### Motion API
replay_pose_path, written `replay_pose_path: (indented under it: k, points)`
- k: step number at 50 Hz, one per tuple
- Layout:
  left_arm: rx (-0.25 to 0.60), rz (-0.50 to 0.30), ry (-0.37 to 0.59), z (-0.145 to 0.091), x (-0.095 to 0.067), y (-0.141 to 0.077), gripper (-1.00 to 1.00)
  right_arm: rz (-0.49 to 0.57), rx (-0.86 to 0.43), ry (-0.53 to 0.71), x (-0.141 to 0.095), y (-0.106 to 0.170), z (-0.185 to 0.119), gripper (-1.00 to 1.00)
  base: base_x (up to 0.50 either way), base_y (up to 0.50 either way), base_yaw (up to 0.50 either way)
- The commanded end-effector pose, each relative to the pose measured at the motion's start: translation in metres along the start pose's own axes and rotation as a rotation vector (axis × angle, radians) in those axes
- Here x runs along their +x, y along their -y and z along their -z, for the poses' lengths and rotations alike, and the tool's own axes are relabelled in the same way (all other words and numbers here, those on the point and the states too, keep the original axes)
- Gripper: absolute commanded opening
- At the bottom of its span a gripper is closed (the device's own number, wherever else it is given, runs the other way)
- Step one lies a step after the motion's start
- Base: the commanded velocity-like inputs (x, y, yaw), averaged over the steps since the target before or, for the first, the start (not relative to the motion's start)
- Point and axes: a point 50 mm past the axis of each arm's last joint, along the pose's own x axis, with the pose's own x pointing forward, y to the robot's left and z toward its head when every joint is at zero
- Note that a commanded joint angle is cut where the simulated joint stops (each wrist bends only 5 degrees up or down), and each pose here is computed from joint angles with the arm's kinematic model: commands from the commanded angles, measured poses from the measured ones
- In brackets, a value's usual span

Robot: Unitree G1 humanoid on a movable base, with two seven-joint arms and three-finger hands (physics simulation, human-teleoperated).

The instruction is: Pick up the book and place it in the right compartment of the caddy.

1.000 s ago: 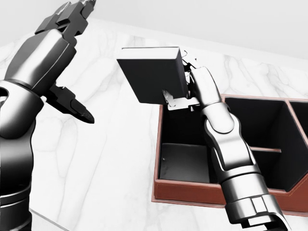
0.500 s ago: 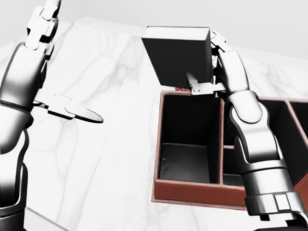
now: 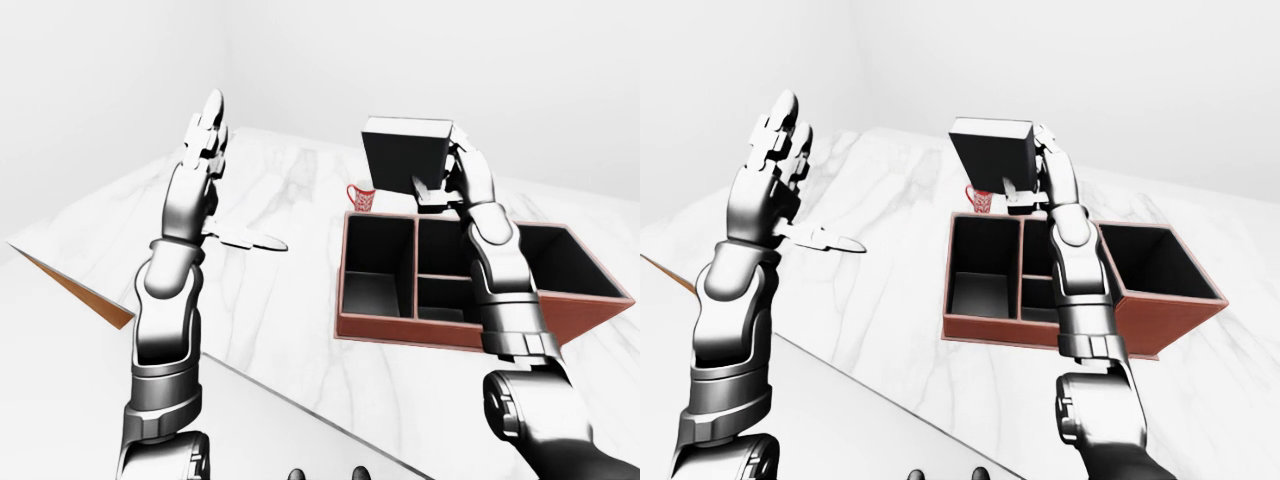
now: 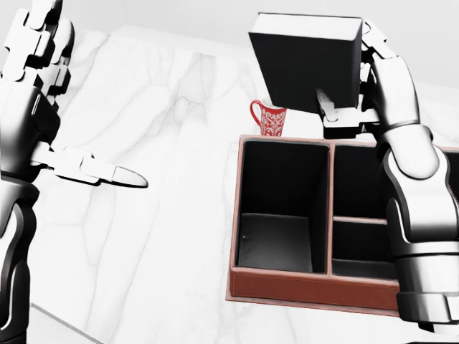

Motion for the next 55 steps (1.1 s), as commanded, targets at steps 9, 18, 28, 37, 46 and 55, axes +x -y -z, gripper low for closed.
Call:
replay_pose_path:
  k: [9,18,28,37,46,55]
  points:
    - [-0.045,-0.013,0.002,0.001,-0.012,0.000,1.00,0.154,-0.052,0.086,-0.013,0.056,-0.023,-1.00,0.00,0.00,0.00]
    - [-0.039,-0.010,0.021,-0.004,-0.014,0.000,1.00,0.205,-0.070,0.060,-0.021,0.078,-0.018,-1.00,0.00,0.00,0.00]
    - [-0.037,-0.001,0.021,-0.004,-0.013,0.001,1.00,0.232,-0.053,0.031,-0.031,0.115,-0.017,-1.00,0.00,0.00,0.00]
    - [-0.030,0.006,0.020,-0.004,-0.014,0.002,1.00,0.286,-0.045,-0.069,-0.046,0.137,0.006,-1.00,0.00,0.00,0.00]
    - [-0.022,0.006,0.034,-0.008,-0.014,0.001,1.00,0.338,-0.042,-0.131,-0.061,0.156,0.019,-1.00,0.00,0.00,0.00]
    - [-0.024,0.006,0.018,-0.004,-0.015,0.003,1.00,0.378,-0.048,-0.153,-0.074,0.169,0.023,-1.00,0.00,0.00,0.00]
